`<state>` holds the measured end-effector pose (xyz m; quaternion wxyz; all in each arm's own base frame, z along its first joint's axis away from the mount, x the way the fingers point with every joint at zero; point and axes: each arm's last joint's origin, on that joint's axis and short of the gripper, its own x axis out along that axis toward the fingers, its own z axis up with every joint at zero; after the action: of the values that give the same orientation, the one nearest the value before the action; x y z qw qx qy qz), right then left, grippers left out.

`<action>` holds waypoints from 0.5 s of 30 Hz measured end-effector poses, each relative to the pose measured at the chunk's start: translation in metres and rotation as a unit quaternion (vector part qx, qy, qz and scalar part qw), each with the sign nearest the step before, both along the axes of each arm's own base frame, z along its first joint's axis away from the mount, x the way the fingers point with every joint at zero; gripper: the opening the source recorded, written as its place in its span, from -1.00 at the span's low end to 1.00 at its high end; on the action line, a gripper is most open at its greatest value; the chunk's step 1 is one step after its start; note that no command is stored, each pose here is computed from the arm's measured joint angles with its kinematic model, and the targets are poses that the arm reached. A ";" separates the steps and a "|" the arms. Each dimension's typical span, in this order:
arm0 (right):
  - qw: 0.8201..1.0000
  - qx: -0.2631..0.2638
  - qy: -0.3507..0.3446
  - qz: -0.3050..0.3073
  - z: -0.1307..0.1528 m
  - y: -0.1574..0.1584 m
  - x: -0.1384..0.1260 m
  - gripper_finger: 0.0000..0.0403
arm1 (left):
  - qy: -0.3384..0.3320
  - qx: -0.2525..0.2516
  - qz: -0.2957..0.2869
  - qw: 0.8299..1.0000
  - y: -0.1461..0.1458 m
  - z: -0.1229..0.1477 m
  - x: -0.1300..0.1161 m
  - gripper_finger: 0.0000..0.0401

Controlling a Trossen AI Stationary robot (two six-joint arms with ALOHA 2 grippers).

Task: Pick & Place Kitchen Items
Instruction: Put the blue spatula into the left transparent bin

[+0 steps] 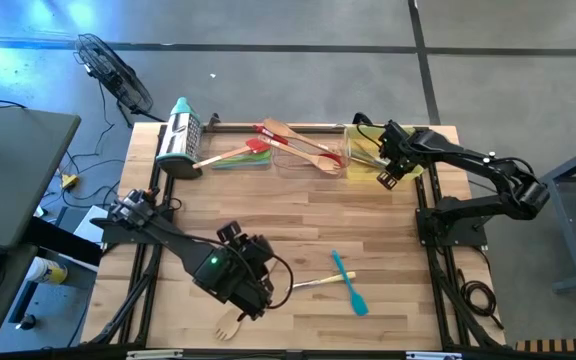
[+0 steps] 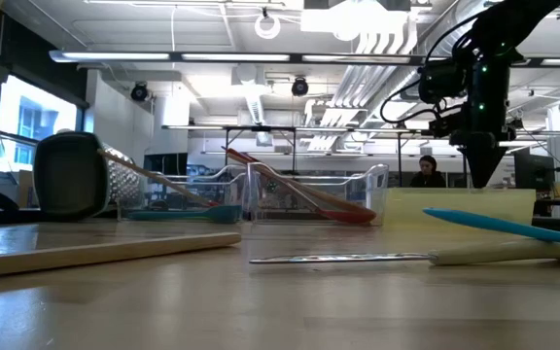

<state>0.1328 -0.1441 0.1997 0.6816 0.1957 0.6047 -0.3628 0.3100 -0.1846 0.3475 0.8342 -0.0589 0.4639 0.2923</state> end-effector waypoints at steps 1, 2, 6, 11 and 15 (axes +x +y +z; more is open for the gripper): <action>1.000 0.000 -0.001 0.000 0.000 0.000 0.000 -0.54 | 0.000 0.000 0.000 1.000 0.000 0.000 0.000 -0.10; 1.000 0.001 0.000 0.001 0.000 0.000 0.000 -0.53 | -0.001 -0.001 0.001 1.000 0.000 0.000 0.000 -0.10; 1.000 0.000 -0.003 -0.005 0.000 0.001 0.001 -0.53 | -0.003 -0.002 0.002 1.000 -0.002 -0.007 0.003 -0.10; 1.000 0.015 -0.020 -0.007 0.000 0.002 0.002 -0.53 | -0.006 0.001 0.002 1.000 -0.002 -0.008 0.003 -0.10; 0.999 0.019 -0.025 -0.011 0.000 0.002 0.003 -0.53 | -0.005 0.004 0.002 1.000 -0.001 -0.008 0.003 -0.10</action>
<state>0.1354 -0.1420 0.1996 0.6887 0.2239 0.5919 -0.3539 0.3127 -0.1858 0.3399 0.8358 -0.0580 0.4587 0.2959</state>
